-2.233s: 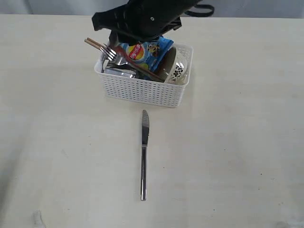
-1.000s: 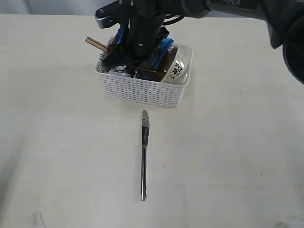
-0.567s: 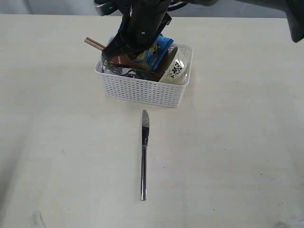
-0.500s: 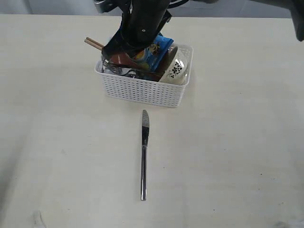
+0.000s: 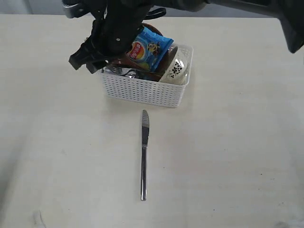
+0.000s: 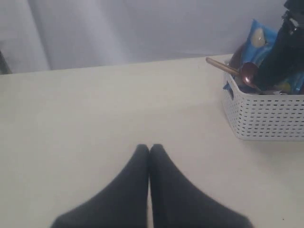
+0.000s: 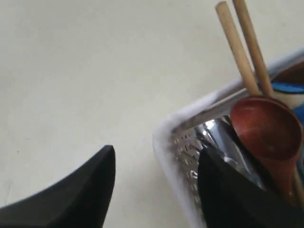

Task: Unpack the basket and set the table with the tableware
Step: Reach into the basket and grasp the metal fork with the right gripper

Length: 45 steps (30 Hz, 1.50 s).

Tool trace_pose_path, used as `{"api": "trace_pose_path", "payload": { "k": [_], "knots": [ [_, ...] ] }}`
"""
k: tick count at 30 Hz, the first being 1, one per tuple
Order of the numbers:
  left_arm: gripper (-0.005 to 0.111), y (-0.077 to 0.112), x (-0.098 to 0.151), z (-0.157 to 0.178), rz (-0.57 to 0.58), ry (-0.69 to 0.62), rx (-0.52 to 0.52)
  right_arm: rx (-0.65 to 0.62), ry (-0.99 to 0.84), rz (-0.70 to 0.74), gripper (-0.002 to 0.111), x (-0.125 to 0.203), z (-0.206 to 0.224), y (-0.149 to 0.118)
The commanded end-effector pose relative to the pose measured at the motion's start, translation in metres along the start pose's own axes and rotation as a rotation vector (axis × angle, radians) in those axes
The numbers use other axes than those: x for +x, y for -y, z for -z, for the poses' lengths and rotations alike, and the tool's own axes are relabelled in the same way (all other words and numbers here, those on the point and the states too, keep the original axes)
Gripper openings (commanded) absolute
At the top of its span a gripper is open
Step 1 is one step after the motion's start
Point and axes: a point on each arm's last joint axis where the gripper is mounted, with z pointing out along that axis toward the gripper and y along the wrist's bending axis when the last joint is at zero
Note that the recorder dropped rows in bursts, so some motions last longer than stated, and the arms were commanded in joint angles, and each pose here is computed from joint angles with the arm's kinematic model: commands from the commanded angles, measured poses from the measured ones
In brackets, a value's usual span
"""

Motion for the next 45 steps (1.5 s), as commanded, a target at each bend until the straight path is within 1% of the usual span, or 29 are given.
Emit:
{"api": "trace_pose_path", "payload": {
  "k": [1,2,4,5,6,7,8,9,10,11,13,23,45],
  "knots": [
    [0.000,0.000,0.001,0.000,0.003,0.003,0.004,0.110,0.020,-0.010,0.050,-0.002,-0.005,0.006],
    [0.000,0.000,0.001,0.000,0.003,0.003,0.004,0.140,0.004,-0.035,0.050,0.000,-0.007,0.009],
    [0.000,0.000,0.001,0.000,0.003,0.003,0.004,0.143,-0.013,-0.048,0.050,0.003,-0.014,0.010],
    [0.000,0.000,0.001,0.000,0.003,0.003,0.004,0.141,-0.015,-0.052,0.049,0.003,-0.016,0.010],
    [0.000,0.000,0.001,0.000,0.003,0.003,0.004,0.133,-0.019,-0.054,0.045,0.005,-0.022,0.008],
    [0.000,0.000,0.001,0.000,0.003,0.003,0.004,0.134,-0.022,-0.041,0.038,0.005,-0.025,0.005],
    [0.000,0.000,0.001,0.000,0.003,0.003,0.004,0.131,-0.022,-0.036,0.034,0.005,-0.026,0.003],
    [0.000,0.000,0.001,0.000,0.003,0.003,0.004,0.133,-0.015,-0.027,0.024,0.004,-0.026,0.001],
    [0.000,0.000,0.001,0.000,0.003,0.003,0.004,0.131,-0.009,-0.023,0.020,0.004,-0.026,0.000],
    [0.000,0.000,0.001,0.000,0.003,0.003,0.004,0.144,-0.008,-0.009,0.009,0.004,-0.026,0.001],
    [0.000,0.000,0.001,0.000,0.003,0.003,0.004,0.148,-0.009,0.006,0.000,0.003,-0.026,0.000],
    [0.000,0.000,0.001,0.000,0.003,0.003,0.004,0.154,-0.013,0.011,-0.001,0.003,-0.019,0.000],
    [0.000,0.000,0.001,0.000,0.003,0.003,0.004,0.214,0.130,0.068,-0.001,-0.017,0.051,-0.004]
  ]
}}
